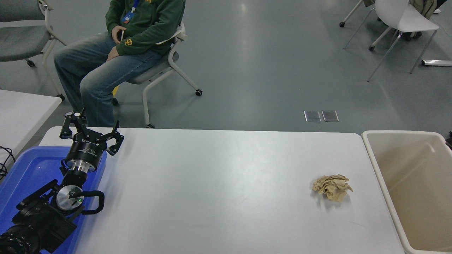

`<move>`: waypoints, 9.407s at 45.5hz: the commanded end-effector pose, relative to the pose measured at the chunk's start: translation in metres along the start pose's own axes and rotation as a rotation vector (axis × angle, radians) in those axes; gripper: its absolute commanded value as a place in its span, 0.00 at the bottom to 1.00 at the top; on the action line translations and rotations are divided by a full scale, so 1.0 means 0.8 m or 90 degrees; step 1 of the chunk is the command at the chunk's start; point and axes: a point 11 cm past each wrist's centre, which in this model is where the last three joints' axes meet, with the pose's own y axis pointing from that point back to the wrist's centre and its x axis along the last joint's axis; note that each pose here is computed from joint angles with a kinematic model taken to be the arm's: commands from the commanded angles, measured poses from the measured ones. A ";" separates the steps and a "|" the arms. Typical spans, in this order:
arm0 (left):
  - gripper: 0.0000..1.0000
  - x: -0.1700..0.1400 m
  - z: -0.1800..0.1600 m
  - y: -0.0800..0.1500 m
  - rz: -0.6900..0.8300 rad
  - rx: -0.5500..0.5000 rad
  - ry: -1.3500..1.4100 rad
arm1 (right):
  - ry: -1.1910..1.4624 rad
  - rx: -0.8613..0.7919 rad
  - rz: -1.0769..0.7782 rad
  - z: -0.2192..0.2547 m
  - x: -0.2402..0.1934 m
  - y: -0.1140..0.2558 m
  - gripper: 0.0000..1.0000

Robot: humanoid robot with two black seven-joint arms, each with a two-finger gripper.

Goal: Clean the table surface

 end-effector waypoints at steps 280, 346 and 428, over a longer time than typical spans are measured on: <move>1.00 0.000 0.000 0.000 -0.001 0.000 0.000 | 0.225 -0.046 -0.541 -0.151 -0.289 0.115 0.97; 1.00 0.000 0.000 0.000 -0.001 0.000 0.000 | 0.314 -0.019 -0.543 -0.164 -0.296 0.106 0.00; 1.00 0.000 0.000 0.000 -0.001 0.000 0.000 | 0.190 0.171 -0.511 -0.292 -0.047 0.182 0.00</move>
